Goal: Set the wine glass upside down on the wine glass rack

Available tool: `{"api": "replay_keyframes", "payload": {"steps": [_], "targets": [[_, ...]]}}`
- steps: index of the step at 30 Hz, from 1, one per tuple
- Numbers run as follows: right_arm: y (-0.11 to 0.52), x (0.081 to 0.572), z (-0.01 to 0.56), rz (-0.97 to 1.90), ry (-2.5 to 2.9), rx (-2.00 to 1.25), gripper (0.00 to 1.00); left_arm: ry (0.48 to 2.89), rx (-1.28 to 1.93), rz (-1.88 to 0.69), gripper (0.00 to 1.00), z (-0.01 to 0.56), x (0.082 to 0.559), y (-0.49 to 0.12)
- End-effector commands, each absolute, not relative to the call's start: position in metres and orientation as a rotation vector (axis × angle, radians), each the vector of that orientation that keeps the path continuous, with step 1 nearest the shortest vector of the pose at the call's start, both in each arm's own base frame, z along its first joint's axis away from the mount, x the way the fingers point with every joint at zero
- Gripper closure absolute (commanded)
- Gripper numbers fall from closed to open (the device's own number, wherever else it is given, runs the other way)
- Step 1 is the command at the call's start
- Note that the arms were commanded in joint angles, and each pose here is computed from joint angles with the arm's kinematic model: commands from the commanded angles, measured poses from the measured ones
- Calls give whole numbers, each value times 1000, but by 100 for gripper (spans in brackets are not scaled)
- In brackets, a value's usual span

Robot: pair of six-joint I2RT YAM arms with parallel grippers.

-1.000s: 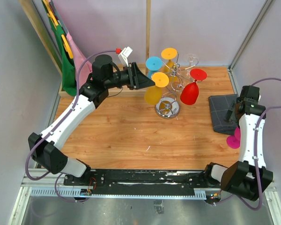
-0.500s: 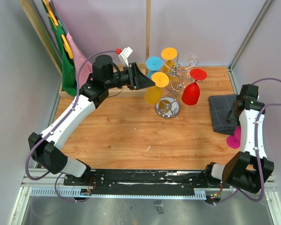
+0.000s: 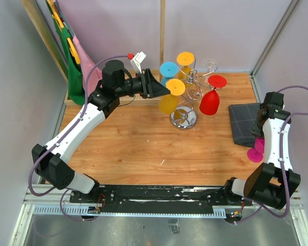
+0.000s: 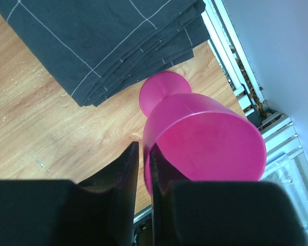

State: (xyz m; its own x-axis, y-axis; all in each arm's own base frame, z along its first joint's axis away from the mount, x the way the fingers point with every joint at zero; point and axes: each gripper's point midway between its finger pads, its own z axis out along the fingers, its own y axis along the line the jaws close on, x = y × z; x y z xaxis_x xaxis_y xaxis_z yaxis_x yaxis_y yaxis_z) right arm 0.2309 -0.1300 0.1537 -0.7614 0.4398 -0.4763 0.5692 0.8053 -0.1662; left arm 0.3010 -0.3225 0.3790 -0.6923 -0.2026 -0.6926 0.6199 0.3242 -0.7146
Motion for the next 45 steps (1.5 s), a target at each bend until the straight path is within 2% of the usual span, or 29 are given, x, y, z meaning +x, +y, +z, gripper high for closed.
{"api": "replay_keyframes", "payload": {"steps": [1, 3, 4, 14, 26, 32, 45], "targets": [[-139, 232, 164, -446, 2532, 794, 91, 1835, 412, -1447, 57, 384, 299, -326], [-139, 231, 165, -452, 2526, 795, 98, 1838, 413, -1444, 57, 383, 299, -326], [-139, 230, 166, -456, 2525, 796, 99, 1836, 415, -1443, 57, 384, 299, -326], [-127, 233, 212, -363, 2393, 786, 99, 1815, 424, -1450, 57, 394, 295, -324], [-96, 278, 387, -112, 1902, 660, 99, 1748, 406, -1388, 57, 426, 297, -316], [-58, 317, 478, 39, 1614, 441, 99, 1705, 377, -1391, 56, 442, 300, -314], [55, 388, 573, 892, 1187, 86, 99, 1629, 317, -1480, 55, 470, 304, -317]]}}
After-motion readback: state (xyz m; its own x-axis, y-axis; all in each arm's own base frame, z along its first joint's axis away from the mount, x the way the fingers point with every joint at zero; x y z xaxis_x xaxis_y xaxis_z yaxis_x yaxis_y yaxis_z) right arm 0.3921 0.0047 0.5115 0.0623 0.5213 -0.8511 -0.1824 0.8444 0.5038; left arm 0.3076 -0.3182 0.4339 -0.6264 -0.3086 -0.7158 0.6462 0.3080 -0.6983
